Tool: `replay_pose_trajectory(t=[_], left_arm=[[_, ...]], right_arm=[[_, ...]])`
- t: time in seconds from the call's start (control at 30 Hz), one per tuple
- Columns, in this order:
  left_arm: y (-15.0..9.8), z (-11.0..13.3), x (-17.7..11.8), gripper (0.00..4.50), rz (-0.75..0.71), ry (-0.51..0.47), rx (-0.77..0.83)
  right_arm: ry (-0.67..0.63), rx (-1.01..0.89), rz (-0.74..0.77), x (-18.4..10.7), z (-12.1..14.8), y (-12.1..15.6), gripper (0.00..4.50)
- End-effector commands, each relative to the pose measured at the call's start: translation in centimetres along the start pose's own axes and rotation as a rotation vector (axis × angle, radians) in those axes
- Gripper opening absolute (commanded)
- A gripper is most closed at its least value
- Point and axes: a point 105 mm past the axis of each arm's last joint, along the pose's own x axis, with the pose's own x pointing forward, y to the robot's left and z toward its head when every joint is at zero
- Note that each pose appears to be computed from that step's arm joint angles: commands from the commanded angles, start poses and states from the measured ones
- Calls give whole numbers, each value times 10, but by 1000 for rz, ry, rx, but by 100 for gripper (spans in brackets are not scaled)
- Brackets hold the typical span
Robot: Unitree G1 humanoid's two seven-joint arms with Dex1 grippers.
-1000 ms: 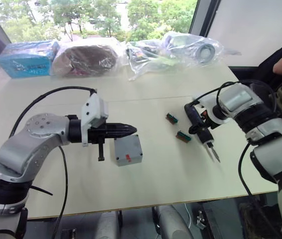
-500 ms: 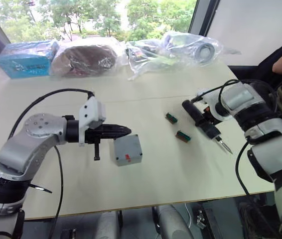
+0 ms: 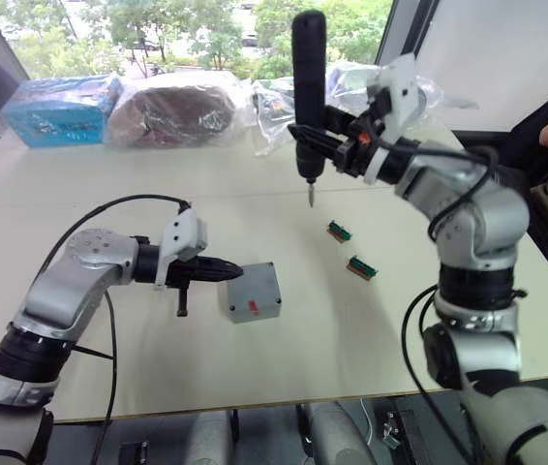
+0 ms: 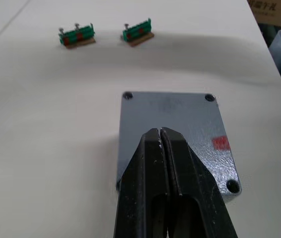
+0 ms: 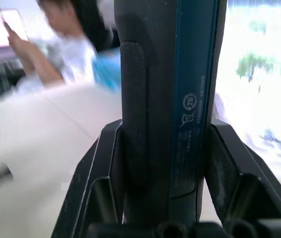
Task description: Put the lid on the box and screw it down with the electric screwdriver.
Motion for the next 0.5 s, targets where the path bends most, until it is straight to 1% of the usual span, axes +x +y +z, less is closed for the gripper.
replay_pose_trajectory(t=[0.03, 0.1, 0.2, 0.3, 0.43, 0.5], left_arm=[[-1, -5, 10, 0, -21, 31, 26], [-2, -15, 15, 0, -31, 57, 20], [-3, -24, 18, 0, -39, 89, 30], [-1, -30, 20, 0, -23, 110, 44], [0, -30, 19, 0, -21, 106, 45], [0, -32, 19, 0, -18, 117, 49]], right_arm=[[-189, 15, 93, -9, 20, 34, 162], [-200, 39, 122, -10, 13, 49, 162], [-191, 69, 139, -11, 6, 60, 162], [-183, 88, 152, -12, 0, 66, 162], [-184, 105, 147, -11, -1, 69, 162], [-171, 113, 160, -10, -7, 72, 162]])
